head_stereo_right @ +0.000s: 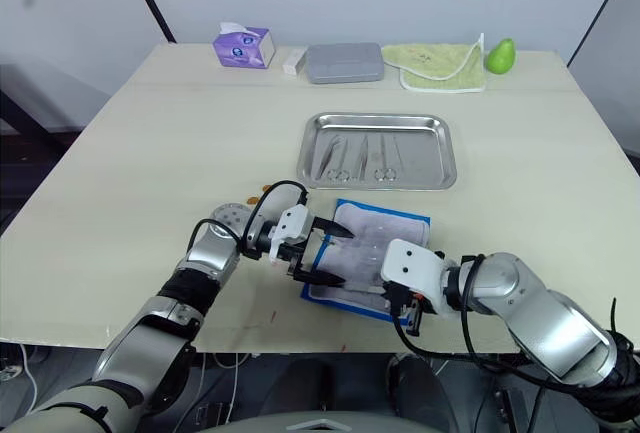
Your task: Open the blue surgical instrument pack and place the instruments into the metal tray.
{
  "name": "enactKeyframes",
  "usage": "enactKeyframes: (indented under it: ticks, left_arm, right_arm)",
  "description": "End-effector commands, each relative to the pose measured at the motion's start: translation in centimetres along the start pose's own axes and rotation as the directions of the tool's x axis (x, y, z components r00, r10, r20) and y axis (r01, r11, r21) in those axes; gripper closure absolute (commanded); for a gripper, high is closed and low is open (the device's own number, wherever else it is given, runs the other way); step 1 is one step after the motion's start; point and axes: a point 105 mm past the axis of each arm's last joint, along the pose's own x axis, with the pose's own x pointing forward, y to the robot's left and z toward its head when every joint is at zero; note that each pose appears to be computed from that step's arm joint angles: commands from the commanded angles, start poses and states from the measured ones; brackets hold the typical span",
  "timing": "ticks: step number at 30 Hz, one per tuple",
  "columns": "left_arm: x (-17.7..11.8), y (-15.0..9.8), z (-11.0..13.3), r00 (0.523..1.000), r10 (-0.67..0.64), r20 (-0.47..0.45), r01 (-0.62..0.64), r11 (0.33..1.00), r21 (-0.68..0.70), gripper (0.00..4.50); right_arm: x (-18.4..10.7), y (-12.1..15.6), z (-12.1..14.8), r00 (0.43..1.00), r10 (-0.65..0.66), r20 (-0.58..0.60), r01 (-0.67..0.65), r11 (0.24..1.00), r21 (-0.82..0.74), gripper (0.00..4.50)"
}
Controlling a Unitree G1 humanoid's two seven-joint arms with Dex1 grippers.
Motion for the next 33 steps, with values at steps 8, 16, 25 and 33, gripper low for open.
enactKeyframes:
  ticks: [8,16,25,33]
  left_arm:
    - [0.5,-1.5,-2.2,0.997,-0.050,-0.062,0.045,0.996,-0.080,0.00]
    - [0.6,-1.4,-2.2,0.997,-0.047,-0.063,0.042,0.996,-0.081,0.00]
    - [0.6,-1.3,-2.2,0.997,-0.045,-0.062,0.040,0.996,-0.081,0.00]
    - [0.7,-1.1,-2.1,0.997,-0.040,-0.059,0.035,0.996,-0.080,0.00]
  right_arm:
    - [-2.0,-0.6,1.0,0.999,-0.047,-0.009,0.046,0.998,-0.046,4.49]
    - [-4.2,-1.0,-0.4,0.996,-0.078,-0.051,0.077,0.996,-0.037,4.49]
    - [-9.1,-1.3,-1.7,0.992,-0.097,-0.084,0.096,0.995,-0.022,4.49]
    - [-12.3,-3.1,0.1,0.956,-0.265,0.126,0.250,0.960,0.125,4.49]
